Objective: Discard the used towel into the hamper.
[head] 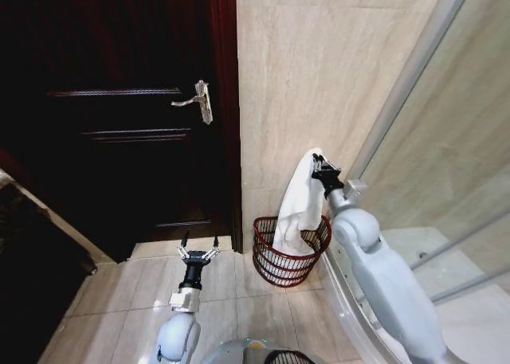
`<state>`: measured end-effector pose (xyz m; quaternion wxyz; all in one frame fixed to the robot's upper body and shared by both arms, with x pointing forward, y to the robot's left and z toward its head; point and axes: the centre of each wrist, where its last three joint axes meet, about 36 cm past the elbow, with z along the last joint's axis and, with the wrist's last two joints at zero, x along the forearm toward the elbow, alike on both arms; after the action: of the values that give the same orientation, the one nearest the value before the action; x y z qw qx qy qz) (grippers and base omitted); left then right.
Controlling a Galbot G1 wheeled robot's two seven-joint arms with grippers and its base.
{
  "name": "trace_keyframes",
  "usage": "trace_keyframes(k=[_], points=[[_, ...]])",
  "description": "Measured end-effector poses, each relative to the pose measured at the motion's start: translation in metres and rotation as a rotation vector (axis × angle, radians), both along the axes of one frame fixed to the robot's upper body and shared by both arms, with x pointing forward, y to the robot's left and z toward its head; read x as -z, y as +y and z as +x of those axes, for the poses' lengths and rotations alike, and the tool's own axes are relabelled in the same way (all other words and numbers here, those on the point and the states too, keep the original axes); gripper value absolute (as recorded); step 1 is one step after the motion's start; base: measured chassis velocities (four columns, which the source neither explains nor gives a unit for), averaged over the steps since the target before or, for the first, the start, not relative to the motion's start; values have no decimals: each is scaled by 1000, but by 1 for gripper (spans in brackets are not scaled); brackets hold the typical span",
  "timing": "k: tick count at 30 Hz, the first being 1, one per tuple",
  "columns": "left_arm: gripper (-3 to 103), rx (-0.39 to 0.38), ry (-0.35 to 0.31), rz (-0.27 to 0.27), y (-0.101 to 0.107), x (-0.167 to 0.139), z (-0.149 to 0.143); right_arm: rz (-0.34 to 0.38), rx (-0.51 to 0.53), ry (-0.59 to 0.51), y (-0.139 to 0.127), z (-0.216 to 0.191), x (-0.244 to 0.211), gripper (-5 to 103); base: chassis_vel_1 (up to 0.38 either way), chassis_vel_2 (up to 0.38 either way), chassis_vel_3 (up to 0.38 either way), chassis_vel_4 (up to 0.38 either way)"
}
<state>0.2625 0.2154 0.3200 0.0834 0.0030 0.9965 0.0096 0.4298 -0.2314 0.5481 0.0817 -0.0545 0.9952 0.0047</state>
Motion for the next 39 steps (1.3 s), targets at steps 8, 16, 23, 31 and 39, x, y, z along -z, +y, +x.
trace_keyframes(k=[8,16,23,31,39], points=[[100,-1,6,-12,-5,6,-4,25,-9,9,-9,-29,11,2,7,-17,-8,10],[100,4,-2,-3,-8,5,-1,66,-26,8,-7,-9,17,2,0,0,0,0],[100,4,3,0,-14,2,-2,129,3,63,2,16,44,2,0,0,0,0],[100,2,8,4,-14,-4,-4,153,34,218,-6,20,85,2,0,0,0,0],[100,-9,4,-2,-13,-2,-8,136,60,317,-10,25,127,2,0,0,0,0]])
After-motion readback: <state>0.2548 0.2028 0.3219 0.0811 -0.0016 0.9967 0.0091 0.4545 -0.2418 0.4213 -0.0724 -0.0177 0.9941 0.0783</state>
